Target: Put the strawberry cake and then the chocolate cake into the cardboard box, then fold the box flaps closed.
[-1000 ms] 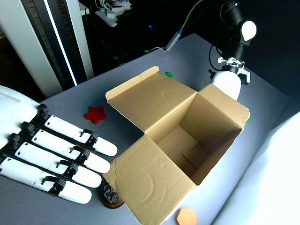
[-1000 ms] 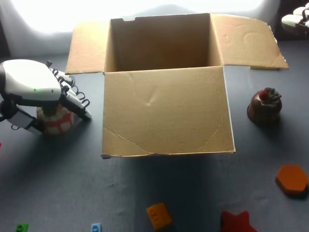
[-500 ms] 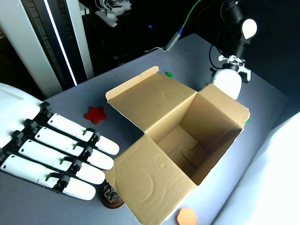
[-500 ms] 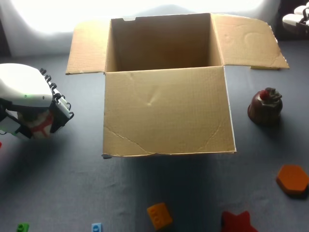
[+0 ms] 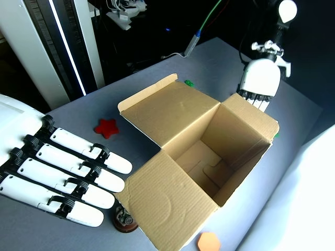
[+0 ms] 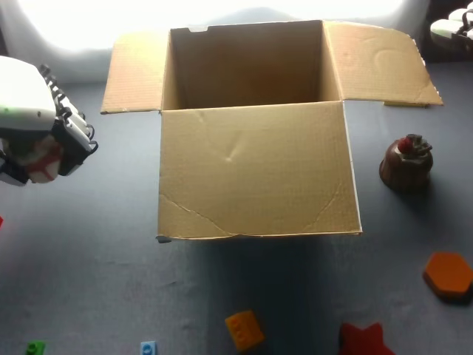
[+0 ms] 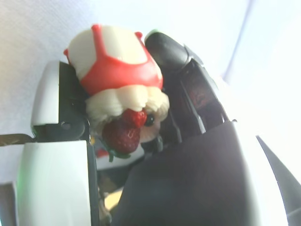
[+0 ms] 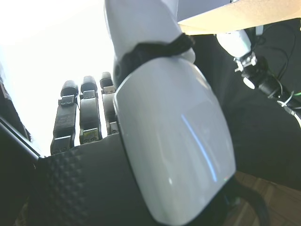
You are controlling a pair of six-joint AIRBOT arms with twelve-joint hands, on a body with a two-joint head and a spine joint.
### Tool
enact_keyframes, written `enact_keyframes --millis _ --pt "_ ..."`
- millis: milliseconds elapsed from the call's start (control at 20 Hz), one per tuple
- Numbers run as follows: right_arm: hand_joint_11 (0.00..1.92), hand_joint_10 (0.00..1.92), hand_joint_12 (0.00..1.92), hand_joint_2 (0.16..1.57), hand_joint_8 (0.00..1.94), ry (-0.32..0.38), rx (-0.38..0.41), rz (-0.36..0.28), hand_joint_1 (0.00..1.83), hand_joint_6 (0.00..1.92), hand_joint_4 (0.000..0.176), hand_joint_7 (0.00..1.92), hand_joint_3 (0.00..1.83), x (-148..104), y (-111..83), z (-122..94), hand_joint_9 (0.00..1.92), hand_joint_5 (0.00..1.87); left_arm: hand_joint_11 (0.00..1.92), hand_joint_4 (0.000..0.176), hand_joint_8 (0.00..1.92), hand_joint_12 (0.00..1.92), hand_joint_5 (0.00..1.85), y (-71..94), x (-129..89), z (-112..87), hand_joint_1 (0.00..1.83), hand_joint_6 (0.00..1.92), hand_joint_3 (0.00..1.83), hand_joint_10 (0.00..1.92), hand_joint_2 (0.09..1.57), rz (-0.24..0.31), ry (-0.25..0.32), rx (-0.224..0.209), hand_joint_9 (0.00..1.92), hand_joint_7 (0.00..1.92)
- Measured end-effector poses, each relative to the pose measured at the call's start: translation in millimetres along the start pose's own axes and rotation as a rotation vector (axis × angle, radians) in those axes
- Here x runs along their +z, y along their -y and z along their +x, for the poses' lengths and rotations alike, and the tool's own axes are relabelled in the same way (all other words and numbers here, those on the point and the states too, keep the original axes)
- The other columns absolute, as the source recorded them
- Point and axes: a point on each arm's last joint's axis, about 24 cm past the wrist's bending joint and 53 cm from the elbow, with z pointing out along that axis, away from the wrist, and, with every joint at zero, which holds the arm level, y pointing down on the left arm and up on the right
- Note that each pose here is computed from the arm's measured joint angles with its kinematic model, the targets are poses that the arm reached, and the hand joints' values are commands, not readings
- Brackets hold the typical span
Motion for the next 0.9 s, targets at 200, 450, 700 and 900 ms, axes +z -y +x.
enact_keyframes --millis 200,450,700,900 --pt "0.0 0.0 0.0 1.04 0.0 0.0 0.0 0.0 1.2 0.0 0.016 0.01 0.0 0 0.0 0 0.0 0.01 0.65 0.0 1.45 1.6 0.77 10.9 -17 -18.3 1.34 1.13 0.0 1.56 1.22 0.017 0.019 0.028 0.76 0.69" --pt "0.0 0.0 0.0 1.03 0.01 0.0 0.0 0.0 1.17 0.0 0.006 0.04 0.0 0 0.0 0 0.01 0.02 0.66 0.0 1.42 1.6 0.74 17.5 -33 -43.2 1.34 1.22 0.0 1.51 1.22 0.015 0.038 0.084 0.78 0.72" --pt "0.0 0.0 0.0 1.07 0.01 0.0 -0.001 0.0 1.13 0.01 0.006 0.04 0.02 0 0.0 0 0.0 0.02 0.67 0.0 1.4 1.64 0.76 24.4 -40 -67.5 1.33 1.16 0.0 1.52 1.21 0.029 0.054 0.128 0.81 0.73" --pt "0.0 0.0 0.0 1.06 0.0 0.0 -0.001 0.0 1.14 0.0 0.017 0.0 0.01 0 0.1 0 0.0 0.0 0.65 0.0 1.47 1.65 0.78 33.9 -37 -83.8 1.34 1.09 0.0 1.58 1.22 0.048 0.064 0.157 0.77 0.7"
